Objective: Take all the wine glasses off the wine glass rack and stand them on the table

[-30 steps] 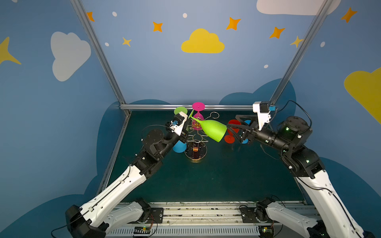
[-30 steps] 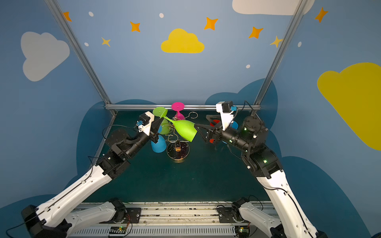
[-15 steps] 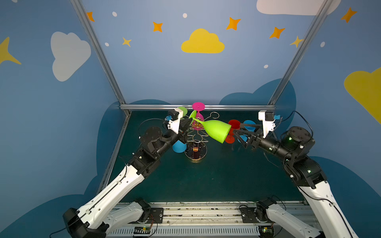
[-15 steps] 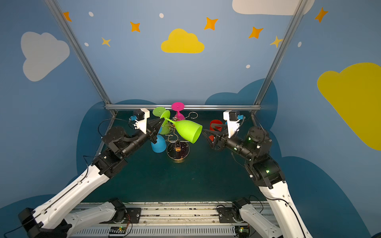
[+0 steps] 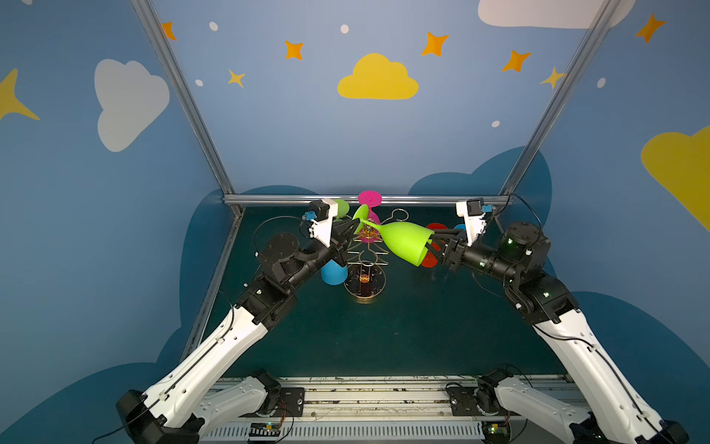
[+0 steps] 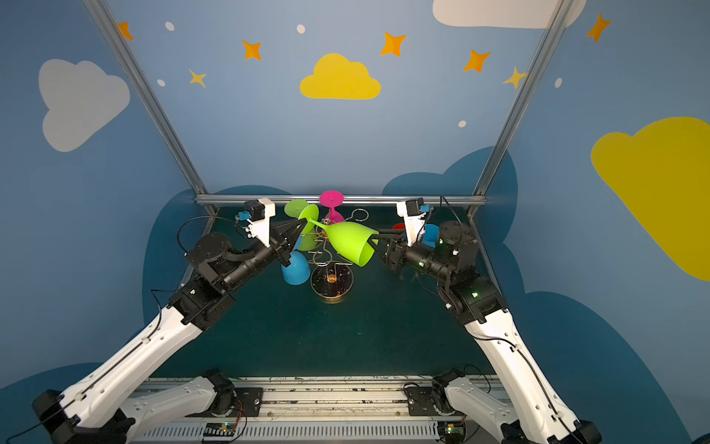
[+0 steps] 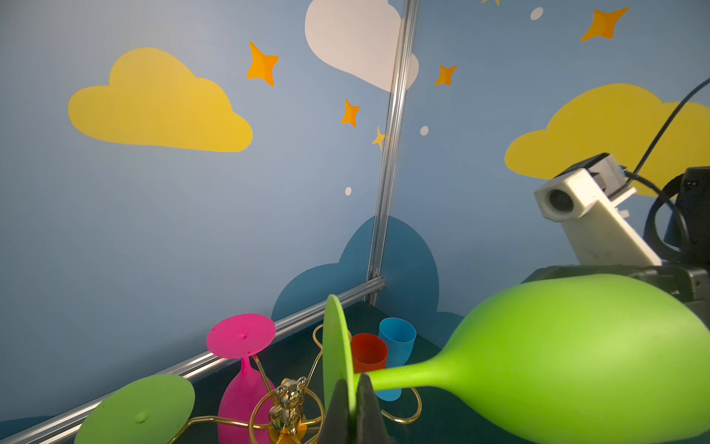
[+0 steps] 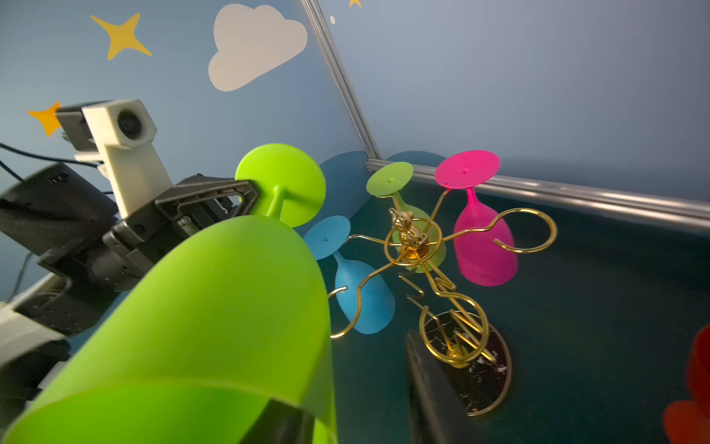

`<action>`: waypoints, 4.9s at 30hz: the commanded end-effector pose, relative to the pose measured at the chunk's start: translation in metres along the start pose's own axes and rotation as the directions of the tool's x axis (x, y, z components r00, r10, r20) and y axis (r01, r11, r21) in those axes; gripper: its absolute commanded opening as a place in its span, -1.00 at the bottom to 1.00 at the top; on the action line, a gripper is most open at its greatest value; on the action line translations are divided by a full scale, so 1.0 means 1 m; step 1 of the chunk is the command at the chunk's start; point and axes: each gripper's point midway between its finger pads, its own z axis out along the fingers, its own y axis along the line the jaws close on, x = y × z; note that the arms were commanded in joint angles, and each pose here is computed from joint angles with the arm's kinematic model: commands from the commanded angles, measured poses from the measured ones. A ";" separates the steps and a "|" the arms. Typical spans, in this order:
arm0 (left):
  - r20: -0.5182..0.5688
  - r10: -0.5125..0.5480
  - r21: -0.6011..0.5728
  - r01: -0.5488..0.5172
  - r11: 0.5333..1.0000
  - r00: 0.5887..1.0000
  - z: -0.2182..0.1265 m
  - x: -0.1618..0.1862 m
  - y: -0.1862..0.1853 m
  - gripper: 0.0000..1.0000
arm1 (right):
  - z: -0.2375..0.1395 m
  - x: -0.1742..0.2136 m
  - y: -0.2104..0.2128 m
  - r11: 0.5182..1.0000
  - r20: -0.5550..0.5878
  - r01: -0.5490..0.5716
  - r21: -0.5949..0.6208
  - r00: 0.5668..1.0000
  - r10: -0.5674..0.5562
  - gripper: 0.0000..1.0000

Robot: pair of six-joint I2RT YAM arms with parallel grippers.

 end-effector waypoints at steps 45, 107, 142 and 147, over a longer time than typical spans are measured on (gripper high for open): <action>0.192 0.078 -0.581 0.050 0.812 0.978 -0.138 -0.009 0.125 0.99 | -0.171 0.127 -0.127 0.568 -0.569 0.304 0.764 0.732 0.374 -1.00; 0.196 0.021 -0.639 0.112 0.761 0.980 -0.158 0.000 0.145 0.99 | -0.147 0.119 -0.410 0.216 -0.198 0.030 0.976 0.534 0.822 -0.93; 0.208 -0.062 -0.604 0.178 0.777 0.976 -0.148 0.010 0.145 0.99 | -0.156 0.007 -0.290 0.390 -0.005 -0.224 0.893 0.862 0.507 0.16; 0.185 -0.135 -0.552 0.217 0.805 0.973 -0.137 0.009 0.142 0.96 | -0.151 -0.023 -0.229 0.566 0.126 -0.210 0.797 0.975 0.184 0.40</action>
